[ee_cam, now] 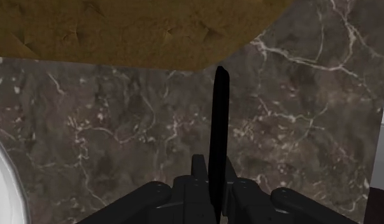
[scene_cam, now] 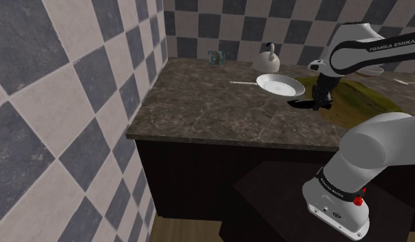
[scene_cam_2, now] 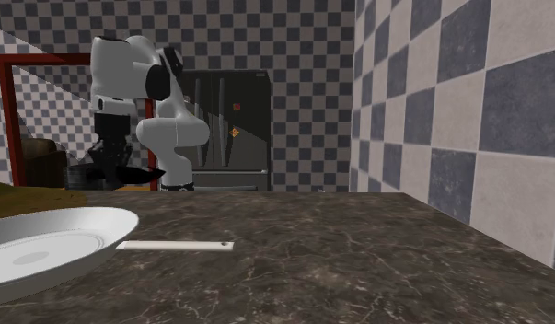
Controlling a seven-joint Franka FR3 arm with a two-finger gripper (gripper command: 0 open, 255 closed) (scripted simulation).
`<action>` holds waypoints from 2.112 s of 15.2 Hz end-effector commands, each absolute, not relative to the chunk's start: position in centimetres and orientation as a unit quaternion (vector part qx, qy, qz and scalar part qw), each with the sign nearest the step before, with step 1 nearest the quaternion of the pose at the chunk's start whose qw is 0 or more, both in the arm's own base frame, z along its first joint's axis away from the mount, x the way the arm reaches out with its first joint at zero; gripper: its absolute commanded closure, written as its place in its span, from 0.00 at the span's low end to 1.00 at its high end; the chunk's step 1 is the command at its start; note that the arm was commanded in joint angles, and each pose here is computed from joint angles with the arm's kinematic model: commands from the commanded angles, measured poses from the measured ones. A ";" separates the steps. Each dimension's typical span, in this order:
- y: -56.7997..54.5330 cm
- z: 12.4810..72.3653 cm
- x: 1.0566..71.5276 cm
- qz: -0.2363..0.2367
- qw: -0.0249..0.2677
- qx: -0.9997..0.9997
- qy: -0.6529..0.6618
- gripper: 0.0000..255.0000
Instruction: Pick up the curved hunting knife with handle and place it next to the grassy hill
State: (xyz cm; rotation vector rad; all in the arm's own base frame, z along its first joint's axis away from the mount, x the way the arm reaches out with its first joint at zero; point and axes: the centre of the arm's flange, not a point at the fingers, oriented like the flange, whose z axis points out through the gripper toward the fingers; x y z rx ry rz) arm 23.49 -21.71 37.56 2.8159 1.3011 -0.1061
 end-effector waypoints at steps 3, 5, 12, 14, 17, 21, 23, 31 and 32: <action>-21.7 35.4 23.5 -0.034 0.019 0.907 0.419 1.00; -21.7 34.4 23.5 -0.034 0.019 0.907 0.419 1.00; -21.7 32.7 23.5 -0.034 0.019 0.907 0.419 1.00; -21.7 32.7 23.5 -0.034 0.019 0.907 0.419 1.00; -21.6 32.7 23.5 -0.034 0.019 0.907 0.419 0.00; -21.6 32.7 23.5 -0.034 0.019 0.907 0.419 0.00; -21.6 34.0 23.6 -0.034 0.019 0.907 0.419 0.00; -21.3 37.7 23.7 -0.034 0.019 0.907 0.419 0.00; -21.3 37.7 23.7 -0.034 0.019 0.907 0.419 0.00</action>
